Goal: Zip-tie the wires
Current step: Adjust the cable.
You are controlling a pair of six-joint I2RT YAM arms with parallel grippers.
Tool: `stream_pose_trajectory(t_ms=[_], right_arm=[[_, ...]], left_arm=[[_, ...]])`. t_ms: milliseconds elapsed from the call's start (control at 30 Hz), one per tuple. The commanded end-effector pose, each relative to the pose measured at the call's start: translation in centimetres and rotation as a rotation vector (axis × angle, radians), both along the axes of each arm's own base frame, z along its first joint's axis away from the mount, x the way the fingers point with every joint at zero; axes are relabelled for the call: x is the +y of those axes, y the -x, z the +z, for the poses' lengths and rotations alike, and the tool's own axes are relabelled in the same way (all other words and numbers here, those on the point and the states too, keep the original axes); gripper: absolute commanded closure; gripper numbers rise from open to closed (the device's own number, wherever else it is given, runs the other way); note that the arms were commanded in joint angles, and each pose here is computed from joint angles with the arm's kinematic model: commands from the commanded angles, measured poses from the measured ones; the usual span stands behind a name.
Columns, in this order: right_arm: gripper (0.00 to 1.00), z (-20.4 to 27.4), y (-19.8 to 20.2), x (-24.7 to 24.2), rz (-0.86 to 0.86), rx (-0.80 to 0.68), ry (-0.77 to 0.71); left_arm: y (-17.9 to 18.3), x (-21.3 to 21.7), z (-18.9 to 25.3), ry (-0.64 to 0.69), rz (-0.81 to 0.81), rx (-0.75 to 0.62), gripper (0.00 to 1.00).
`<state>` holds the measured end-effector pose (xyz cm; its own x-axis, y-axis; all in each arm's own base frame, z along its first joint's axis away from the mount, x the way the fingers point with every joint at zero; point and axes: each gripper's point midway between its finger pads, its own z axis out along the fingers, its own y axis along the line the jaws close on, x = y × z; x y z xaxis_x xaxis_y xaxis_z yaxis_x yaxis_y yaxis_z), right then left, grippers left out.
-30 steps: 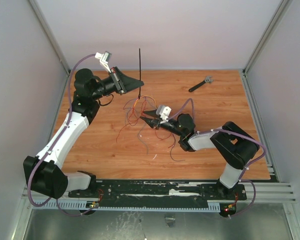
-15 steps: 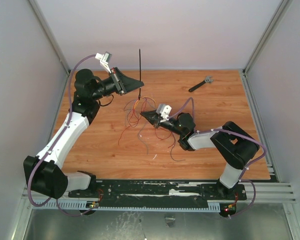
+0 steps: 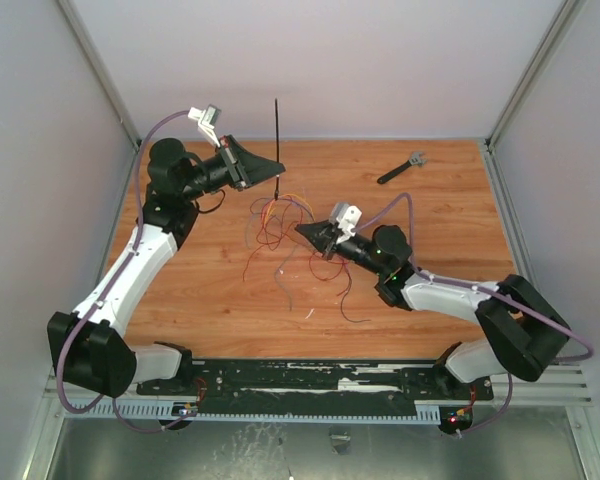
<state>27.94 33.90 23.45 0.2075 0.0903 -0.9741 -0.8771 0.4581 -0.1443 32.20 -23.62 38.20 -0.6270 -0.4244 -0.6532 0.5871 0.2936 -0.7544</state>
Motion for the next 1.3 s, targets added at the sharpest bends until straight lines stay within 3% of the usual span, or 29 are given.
stream_pose_trajectory(t_ms=[0, 267, 467, 733, 1267], right_arm=[[1.00, -1.1, 0.6, 0.3, 0.043, 0.132, 0.078], [1.00, -3.3, 2.8, 0.8, 0.142, 0.202, 0.167], [1.00, -2.2, 4.0, 0.4, 0.162, 0.185, 0.156], [1.00, -0.2, 1.9, -0.6, 0.043, 0.191, 0.115], [1.00, 1.0, 1.2, -3.2, -0.019, 0.212, 0.110]], left_arm=[[0.2, 0.2, 0.3, 0.018, -0.006, -0.039, 1.00], [-0.7, 0.1, 0.0, 0.026, 0.000, -0.041, 1.00], [-1.6, 0.4, -0.8, 0.019, 0.019, -0.025, 1.00], [-1.4, 0.5, -2.2, 0.010, 0.013, -0.004, 1.00], [-1.9, 1.7, -4.0, 0.002, 0.041, 0.025, 1.00]])
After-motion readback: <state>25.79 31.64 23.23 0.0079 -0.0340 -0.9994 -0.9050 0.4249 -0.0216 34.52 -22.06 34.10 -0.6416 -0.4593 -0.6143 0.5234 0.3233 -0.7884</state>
